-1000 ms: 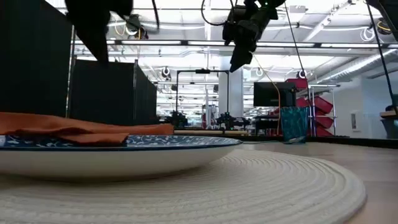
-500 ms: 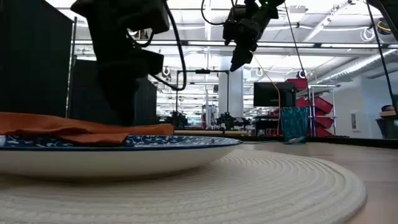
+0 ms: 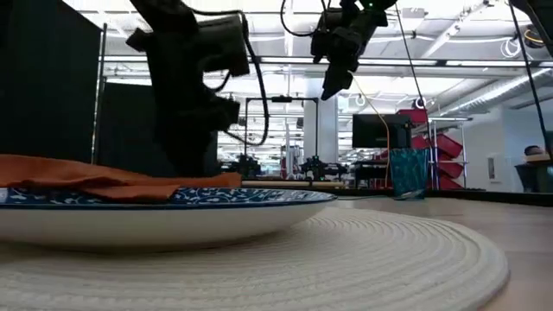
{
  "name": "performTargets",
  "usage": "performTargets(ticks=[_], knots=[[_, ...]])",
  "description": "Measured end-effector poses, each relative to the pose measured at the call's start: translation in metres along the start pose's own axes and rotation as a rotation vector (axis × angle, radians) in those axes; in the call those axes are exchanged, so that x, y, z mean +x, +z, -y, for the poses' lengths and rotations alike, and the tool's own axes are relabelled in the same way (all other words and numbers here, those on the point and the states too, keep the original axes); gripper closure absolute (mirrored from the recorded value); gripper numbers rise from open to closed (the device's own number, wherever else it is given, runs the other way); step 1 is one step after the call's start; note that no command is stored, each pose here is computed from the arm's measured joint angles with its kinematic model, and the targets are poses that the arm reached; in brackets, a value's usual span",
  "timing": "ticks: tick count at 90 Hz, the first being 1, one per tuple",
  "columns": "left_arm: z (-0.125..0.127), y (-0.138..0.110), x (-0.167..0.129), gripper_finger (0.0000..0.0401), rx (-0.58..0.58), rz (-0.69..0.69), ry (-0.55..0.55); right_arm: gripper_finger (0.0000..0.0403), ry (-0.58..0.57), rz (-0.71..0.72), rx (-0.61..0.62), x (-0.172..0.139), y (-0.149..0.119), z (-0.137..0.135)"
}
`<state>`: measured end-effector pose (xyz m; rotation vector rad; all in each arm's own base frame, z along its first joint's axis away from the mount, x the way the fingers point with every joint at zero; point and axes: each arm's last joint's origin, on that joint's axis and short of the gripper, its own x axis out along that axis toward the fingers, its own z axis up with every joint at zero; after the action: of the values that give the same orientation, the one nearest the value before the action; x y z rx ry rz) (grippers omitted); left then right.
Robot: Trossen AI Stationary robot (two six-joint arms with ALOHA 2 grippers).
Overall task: Set table place
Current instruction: Fold the orange table napkin
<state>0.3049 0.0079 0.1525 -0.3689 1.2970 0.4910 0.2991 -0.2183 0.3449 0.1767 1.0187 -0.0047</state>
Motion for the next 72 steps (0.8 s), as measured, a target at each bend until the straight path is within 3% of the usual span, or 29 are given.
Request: performTargets(ticks=[23,33,41,60,72], knots=[[0.002,-0.001,0.02,0.0286,0.058,-0.09,-0.022,0.0165,0.0,0.0,-0.001,0.0,0.0,0.0],[0.004,-0.003,0.015,0.0338,0.121,-0.079,-0.013,0.0165,0.0,0.0,-0.003,0.0,0.0,0.0],[0.004,-0.005,0.0,0.0388,0.153,-0.061,0.054,0.0165,-0.001,0.002,-0.004,0.0,0.0,0.0],[-0.005,-0.006,-0.063,0.04,0.145,0.045,0.204,0.0165,-0.003,0.003,-0.008,0.0,0.0,0.0],[-0.014,-0.016,-0.099,0.04,0.085,0.121,0.217,0.0165,-0.004,0.006,-0.01,0.0,0.001,0.001]])
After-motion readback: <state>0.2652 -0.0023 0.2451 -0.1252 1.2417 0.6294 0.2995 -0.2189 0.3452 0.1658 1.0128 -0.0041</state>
